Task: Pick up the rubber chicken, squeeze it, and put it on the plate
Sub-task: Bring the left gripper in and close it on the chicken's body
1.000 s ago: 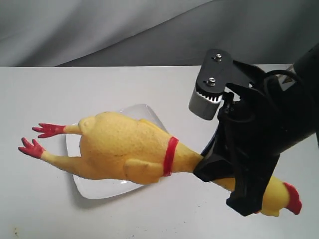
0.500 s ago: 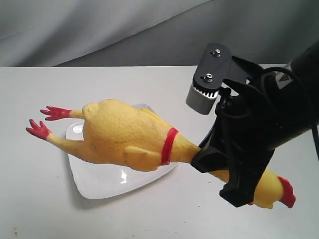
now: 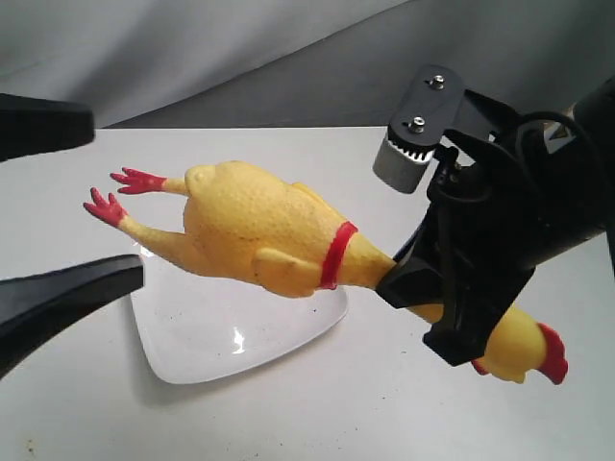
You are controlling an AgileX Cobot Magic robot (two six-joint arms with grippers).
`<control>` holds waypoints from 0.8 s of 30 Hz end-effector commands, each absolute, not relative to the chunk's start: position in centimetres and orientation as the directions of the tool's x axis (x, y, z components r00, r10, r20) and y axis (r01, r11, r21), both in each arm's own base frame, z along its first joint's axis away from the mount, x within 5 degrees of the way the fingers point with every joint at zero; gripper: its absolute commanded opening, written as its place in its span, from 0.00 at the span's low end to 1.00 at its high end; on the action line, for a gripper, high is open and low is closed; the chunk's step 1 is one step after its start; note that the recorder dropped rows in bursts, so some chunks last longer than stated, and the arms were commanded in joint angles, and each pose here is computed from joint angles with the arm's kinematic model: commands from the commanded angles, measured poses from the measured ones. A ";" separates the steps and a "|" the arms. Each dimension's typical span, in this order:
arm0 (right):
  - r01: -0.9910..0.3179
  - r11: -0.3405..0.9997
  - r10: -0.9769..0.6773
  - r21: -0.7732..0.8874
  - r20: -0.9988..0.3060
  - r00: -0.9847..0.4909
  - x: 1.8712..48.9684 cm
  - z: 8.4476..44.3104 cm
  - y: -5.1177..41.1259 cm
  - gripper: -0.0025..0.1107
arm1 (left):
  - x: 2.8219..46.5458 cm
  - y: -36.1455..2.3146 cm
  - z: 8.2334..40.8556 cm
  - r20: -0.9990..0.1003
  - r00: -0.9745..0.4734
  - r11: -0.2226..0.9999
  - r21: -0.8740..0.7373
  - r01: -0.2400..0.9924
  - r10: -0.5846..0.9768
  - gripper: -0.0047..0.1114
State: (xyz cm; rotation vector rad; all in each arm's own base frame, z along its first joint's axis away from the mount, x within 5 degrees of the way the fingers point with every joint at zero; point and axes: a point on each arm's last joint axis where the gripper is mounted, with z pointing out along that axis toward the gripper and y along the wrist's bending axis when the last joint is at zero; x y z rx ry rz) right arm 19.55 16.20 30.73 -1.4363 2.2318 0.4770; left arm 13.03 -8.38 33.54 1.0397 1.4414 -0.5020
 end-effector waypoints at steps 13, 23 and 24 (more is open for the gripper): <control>-0.907 0.393 -0.677 0.151 -0.621 -0.397 19.1 31.6 17.1 0.02 | 18.0 -14.8 27.4 -0.373 0.515 0.024 0.826 0.563 0.772 0.70; -0.910 0.385 -0.679 0.156 -0.620 -0.394 19.0 31.6 17.1 0.02 | 18.9 -14.4 26.9 -0.342 0.449 0.044 0.833 0.552 0.826 0.08; -0.910 0.385 -0.679 0.156 -0.620 -0.394 19.0 31.6 17.1 0.02 | 18.9 -14.4 26.9 -0.342 0.449 0.044 0.833 0.552 0.826 0.04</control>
